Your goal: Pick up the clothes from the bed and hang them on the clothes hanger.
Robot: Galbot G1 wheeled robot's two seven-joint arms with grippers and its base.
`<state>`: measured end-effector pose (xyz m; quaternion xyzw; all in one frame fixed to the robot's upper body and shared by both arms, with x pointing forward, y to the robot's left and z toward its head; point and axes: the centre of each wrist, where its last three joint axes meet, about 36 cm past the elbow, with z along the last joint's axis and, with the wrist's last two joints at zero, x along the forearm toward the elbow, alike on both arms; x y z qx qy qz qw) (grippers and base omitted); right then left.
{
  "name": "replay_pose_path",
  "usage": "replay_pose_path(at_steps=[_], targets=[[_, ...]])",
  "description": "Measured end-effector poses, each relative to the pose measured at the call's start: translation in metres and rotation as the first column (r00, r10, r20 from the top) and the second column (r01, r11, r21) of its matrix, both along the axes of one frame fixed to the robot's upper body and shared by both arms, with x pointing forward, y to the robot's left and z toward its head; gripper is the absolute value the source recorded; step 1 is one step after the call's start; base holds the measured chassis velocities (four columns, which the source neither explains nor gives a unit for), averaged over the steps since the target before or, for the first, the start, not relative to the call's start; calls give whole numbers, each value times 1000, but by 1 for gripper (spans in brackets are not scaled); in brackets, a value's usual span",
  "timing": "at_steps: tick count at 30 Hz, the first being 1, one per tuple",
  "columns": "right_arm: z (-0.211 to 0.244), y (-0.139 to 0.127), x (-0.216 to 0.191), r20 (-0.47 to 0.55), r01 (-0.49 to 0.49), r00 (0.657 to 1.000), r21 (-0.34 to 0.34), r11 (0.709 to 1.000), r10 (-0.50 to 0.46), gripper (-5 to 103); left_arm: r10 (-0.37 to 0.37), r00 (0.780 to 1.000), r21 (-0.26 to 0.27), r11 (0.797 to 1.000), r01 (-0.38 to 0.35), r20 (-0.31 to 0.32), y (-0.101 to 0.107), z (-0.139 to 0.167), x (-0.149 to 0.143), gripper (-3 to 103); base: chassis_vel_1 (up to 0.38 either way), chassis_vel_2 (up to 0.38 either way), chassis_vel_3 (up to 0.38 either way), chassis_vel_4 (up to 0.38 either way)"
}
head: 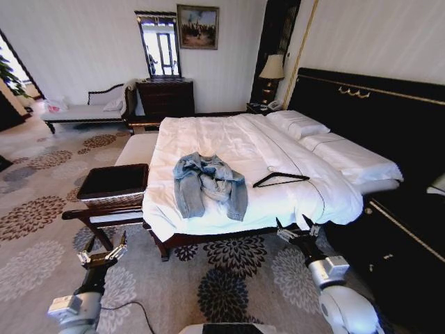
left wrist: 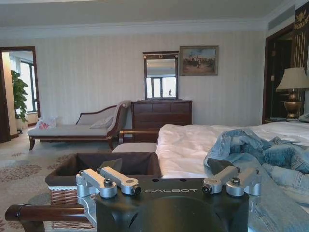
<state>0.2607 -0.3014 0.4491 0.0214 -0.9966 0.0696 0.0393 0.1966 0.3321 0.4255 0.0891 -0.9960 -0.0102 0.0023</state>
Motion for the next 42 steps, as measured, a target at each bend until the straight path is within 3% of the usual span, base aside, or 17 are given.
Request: replay_pose_path(at_steps=[24, 42], targets=[[-7, 5, -4, -12, -8, 1000, -2, 1000, 8, 100, -4, 1000, 13, 1000, 4, -4, 4, -1, 3, 99, -4, 4, 6, -5], [-11, 8, -4, -13, -15, 1000, 8, 1000, 15, 100, 3, 1000, 4, 1000, -3, -10, 4, -3, 2, 99, -112, 77, 106, -75]])
